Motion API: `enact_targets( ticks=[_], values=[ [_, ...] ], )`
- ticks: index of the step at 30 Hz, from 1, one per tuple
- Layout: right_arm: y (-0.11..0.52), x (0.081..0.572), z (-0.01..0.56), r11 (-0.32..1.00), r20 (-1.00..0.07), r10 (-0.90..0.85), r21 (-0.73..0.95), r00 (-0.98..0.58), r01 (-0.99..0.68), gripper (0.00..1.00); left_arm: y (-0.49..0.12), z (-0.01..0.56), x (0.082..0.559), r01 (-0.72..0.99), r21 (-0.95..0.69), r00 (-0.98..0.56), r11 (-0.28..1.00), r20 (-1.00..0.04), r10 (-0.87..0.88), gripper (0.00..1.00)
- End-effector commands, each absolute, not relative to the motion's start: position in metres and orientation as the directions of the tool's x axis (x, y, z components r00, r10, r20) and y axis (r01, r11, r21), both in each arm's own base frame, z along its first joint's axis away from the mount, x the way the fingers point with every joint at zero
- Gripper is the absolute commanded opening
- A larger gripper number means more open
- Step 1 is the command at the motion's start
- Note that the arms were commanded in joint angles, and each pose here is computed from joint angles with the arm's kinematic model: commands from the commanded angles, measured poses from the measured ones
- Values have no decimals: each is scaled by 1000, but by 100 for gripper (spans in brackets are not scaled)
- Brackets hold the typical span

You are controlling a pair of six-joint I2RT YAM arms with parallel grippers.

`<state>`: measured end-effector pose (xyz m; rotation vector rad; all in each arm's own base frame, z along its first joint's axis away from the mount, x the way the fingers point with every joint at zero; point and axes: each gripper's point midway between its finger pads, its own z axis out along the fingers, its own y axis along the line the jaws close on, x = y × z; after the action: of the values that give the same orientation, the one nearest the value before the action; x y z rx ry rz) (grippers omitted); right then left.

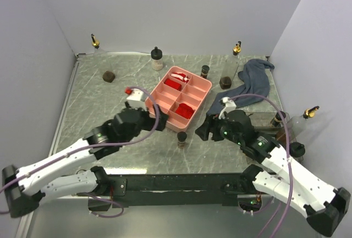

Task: Organize the condiment bottles
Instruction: Place the bottle at the center of the board, then pick up the bottle from the center of the board.

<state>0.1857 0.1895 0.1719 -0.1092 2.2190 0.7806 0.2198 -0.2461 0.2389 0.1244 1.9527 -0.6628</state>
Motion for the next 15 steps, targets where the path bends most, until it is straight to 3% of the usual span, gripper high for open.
enact_targets(
  ticks=[1,15],
  values=[
    [217,190,199,783,-735,137,491,-664,-382,78,-213,238,220,371,-343,-463,863,-874,-149,97],
    [271,195,165,868,-744,-109,252,-659,-428,74,-159,230,201,284,-277,-460,918,-880,-123,97]
  ],
)
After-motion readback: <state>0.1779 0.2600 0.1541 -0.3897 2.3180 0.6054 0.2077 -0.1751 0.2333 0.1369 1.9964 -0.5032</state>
